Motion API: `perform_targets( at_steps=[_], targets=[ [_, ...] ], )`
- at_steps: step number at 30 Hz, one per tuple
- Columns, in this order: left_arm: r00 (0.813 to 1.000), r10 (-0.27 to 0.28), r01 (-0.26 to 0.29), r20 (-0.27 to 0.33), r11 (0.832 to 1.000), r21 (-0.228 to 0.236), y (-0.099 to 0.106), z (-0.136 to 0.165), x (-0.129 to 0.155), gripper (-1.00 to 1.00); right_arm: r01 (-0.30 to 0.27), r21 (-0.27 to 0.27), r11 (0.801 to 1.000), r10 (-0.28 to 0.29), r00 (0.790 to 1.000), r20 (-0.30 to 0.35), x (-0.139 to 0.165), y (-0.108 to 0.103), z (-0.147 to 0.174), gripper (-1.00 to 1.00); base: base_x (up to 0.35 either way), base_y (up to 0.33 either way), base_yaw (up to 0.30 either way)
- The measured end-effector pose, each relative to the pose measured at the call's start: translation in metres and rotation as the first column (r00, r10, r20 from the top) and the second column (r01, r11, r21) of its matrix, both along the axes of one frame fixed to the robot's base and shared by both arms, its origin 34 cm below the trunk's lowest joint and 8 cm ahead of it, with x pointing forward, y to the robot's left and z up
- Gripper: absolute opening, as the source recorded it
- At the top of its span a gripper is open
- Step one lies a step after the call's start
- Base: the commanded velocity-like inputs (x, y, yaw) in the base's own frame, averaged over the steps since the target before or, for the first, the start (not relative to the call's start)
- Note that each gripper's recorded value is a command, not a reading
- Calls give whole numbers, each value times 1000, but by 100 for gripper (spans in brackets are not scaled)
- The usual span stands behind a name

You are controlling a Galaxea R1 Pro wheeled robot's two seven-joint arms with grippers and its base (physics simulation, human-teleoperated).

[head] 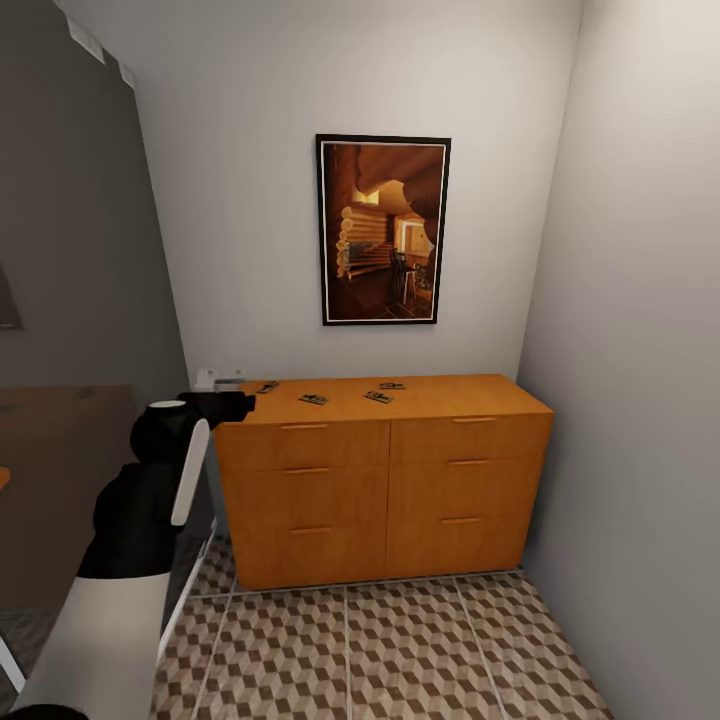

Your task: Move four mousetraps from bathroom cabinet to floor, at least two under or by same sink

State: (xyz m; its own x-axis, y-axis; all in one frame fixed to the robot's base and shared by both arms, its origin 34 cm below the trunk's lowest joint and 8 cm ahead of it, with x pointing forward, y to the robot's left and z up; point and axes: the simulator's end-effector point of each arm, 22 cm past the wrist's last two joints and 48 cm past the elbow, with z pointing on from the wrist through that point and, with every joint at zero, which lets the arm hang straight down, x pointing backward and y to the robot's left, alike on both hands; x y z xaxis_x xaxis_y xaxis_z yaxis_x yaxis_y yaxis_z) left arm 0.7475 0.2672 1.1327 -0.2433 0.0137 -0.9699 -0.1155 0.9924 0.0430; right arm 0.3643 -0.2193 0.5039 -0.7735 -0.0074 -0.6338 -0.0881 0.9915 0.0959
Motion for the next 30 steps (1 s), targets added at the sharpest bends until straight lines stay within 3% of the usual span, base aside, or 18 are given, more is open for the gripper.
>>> perform_targets(
  at_steps=[17,30],
  targets=[
    [997,2,-1,-82,1000,21,6,-47,-6,100,-3,4,1000,3,1000,-3,-1,1,0,100,4,0,0],
    [992,-8,10,-128,1000,15,-1,-68,-6,100,-3,5,1000,3,1000,-1,-1,2,0,100,275,0,0]
  ],
)
